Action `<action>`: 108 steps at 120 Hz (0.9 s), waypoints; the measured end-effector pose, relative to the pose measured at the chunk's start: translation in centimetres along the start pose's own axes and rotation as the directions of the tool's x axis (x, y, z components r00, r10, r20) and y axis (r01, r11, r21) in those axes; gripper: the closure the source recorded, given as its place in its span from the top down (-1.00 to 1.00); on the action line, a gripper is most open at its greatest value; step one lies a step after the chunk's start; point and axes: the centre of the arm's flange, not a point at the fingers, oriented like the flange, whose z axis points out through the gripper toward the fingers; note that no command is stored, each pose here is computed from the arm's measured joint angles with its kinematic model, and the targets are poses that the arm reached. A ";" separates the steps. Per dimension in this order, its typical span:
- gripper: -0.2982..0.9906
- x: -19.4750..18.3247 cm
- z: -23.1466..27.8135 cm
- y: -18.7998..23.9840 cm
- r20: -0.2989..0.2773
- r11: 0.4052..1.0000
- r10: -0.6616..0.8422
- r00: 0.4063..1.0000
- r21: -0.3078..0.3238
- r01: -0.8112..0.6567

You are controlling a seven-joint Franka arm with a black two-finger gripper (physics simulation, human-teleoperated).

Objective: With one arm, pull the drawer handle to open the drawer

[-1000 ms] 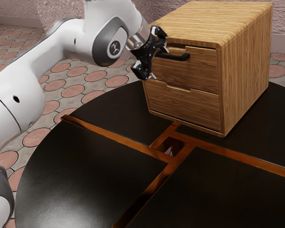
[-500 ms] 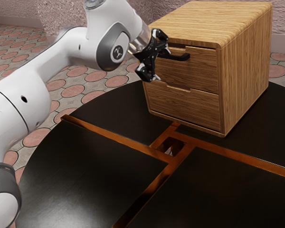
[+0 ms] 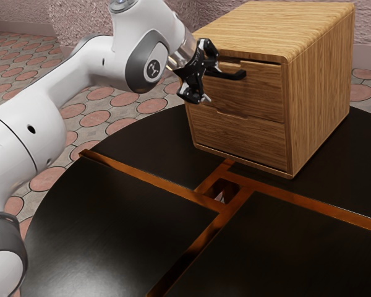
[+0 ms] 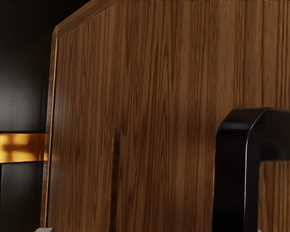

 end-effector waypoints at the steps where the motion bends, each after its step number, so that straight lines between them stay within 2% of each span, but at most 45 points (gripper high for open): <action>1: 0.18 0.0 0.0 0.0 0.000 1.000 0.000 1.000 0.000 0.000; 26: 0.10 0.8 -0.1 0.1 -0.006 1.000 0.000 1.000 -0.004 0.000; 48: -0.33 1.1 -0.2 0.1 -0.007 1.000 0.003 1.000 -0.004 -0.003; 65: -0.53 1.1 -0.7 0.0 -0.009 1.000 0.011 1.000 -0.002 -0.011; 83: -0.62 0.8 -2.1 -1.1 -0.010 0.999 0.029 1.000 0.017 -0.029; 108: -0.65 0.9 -4.1 -3.3 -0.013 0.997 0.055 0.998 0.057 -0.054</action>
